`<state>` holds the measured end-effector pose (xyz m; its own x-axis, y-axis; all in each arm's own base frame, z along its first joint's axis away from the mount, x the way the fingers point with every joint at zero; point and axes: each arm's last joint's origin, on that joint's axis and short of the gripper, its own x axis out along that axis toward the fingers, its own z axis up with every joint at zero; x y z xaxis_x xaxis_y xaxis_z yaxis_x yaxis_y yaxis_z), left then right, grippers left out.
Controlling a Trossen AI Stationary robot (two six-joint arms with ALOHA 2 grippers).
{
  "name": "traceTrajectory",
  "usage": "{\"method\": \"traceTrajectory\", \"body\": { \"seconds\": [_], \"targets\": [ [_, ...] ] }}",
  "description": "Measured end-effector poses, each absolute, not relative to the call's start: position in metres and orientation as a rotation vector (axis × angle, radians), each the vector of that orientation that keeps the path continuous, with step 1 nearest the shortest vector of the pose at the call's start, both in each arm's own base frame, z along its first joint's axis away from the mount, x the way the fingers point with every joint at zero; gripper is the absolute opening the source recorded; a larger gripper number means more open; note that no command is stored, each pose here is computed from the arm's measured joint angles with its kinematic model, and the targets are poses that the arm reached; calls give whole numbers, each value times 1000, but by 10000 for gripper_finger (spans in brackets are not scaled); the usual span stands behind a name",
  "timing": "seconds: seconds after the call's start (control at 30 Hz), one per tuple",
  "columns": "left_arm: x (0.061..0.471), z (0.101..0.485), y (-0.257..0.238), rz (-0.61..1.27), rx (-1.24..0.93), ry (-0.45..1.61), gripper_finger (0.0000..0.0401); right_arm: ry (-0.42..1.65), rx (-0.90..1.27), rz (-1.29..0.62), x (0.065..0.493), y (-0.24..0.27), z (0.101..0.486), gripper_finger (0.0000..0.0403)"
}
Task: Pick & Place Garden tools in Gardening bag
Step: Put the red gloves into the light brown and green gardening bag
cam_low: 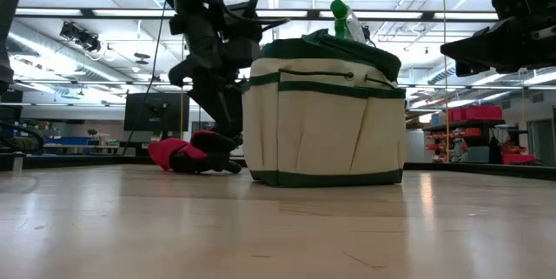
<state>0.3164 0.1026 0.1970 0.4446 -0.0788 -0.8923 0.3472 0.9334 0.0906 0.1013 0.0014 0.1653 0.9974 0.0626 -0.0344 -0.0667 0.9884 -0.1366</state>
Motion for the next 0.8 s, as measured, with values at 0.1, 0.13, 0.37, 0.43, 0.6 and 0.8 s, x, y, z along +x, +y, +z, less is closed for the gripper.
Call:
{"method": "traceTrajectory", "body": {
  "seconds": [0.1, 0.13, 0.37, 0.43, 0.6, 0.8],
  "targets": [
    [316, 197, 103, -259, 267, 1086, 232, 30, -138, 65, 101, 1, 165, 2],
    [317, 197, 103, -256, 270, 1083, 228, 30, -138, 65, 101, 1, 165, 2],
    [317, 197, 103, -245, 255, 1084, 161, 30, -138, 65, 101, 1, 165, 2],
    [317, 197, 103, -244, 255, 1084, 143, 31, -138, 65, 101, 1, 165, 2],
    [317, 197, 103, -244, 255, 1084, 106, 30, -138, 65, 101, 1, 165, 2],
    [317, 197, 103, -243, 254, 1084, 76, 30, -138, 65, 101, 1, 165, 2]
  ]
}}
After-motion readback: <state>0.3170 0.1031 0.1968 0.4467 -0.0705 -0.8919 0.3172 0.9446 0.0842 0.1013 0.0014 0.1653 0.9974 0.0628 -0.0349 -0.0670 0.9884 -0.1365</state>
